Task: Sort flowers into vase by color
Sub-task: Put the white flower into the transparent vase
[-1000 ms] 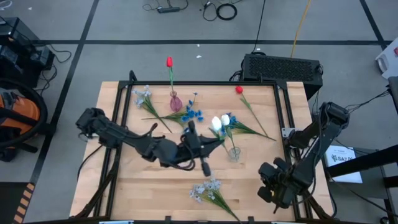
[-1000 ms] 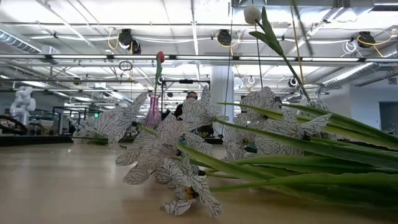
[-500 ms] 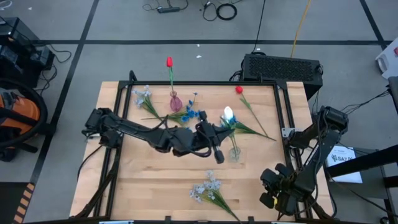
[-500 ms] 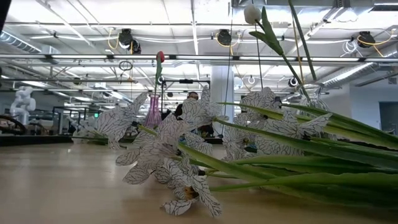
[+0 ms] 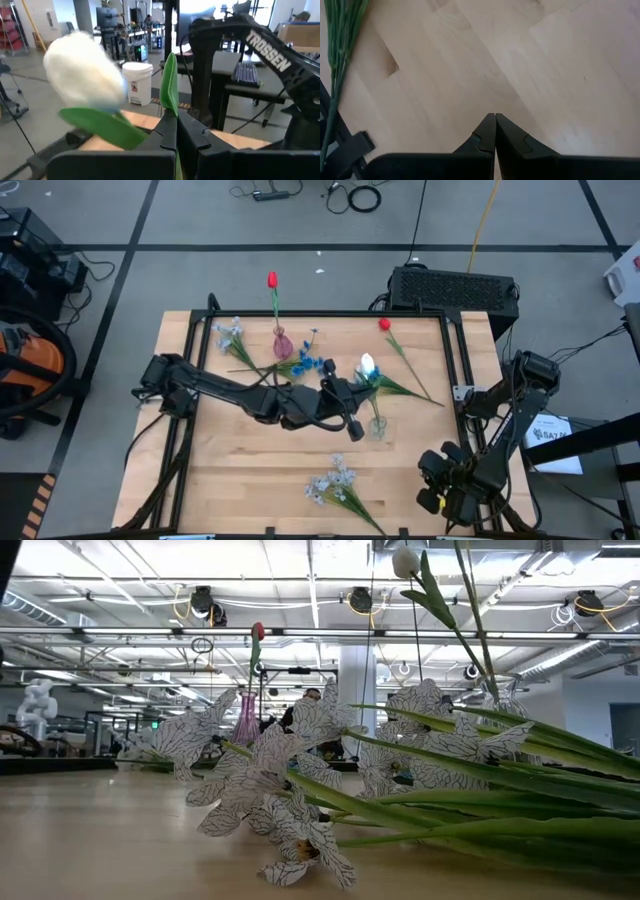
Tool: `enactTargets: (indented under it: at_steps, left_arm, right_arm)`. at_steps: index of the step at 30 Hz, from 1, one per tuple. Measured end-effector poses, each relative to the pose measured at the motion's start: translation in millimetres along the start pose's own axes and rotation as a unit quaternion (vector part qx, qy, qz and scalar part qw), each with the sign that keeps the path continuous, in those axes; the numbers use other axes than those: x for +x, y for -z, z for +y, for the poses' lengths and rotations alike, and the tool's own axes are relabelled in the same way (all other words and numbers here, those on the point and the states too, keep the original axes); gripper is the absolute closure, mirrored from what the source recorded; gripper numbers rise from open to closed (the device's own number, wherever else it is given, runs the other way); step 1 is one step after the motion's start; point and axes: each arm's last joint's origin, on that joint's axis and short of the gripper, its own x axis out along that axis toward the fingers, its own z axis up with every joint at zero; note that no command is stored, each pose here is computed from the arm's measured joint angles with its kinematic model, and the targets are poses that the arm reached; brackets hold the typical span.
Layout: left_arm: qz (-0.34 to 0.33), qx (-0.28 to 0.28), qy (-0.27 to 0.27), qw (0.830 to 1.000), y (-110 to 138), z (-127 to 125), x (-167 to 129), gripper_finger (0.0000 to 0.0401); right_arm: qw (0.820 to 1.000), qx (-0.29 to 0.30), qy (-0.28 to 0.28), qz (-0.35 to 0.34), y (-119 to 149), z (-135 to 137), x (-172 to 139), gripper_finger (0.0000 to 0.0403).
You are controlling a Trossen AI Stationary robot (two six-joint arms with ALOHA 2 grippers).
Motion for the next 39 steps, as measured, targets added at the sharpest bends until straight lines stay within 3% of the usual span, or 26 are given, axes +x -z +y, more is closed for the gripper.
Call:
enactTargets:
  at_steps: [11, 15, 23, 28, 39]
  left_arm:
    - [0.022, 0.008, 0.025, 0.999, 50.1, -18.6, 25.8, 0.0400]
    - [0.041, -0.018, 0.027, 0.999, 61.1, -20.9, 29.1, 0.0378]
    - [0.066, -0.019, 0.075, 0.995, 60.3, -21.5, 26.0, 0.0303]
    - [0.138, -0.023, 0.087, 0.986, 58.4, -14.8, 15.4, 0.0265]
    - [0.293, 0.030, 0.122, 0.948, 30.1, 13.9, -34.6, 0.0248]
  right_arm:
    - [1.000, 0.002, 0.002, -0.003, -0.5, -0.4, 0.0, 0.0403]
    - [1.000, 0.004, 0.000, -0.003, -0.5, 0.0, 0.0, 0.0403]
    - [1.000, 0.018, -0.001, -0.002, -0.4, 0.1, 0.0, 0.0403]
    - [0.999, 0.042, -0.001, -0.001, -0.4, 0.2, 0.0, 0.0403]
    - [0.990, 0.137, 0.000, -0.014, -1.3, -0.6, -0.1, 0.0403]
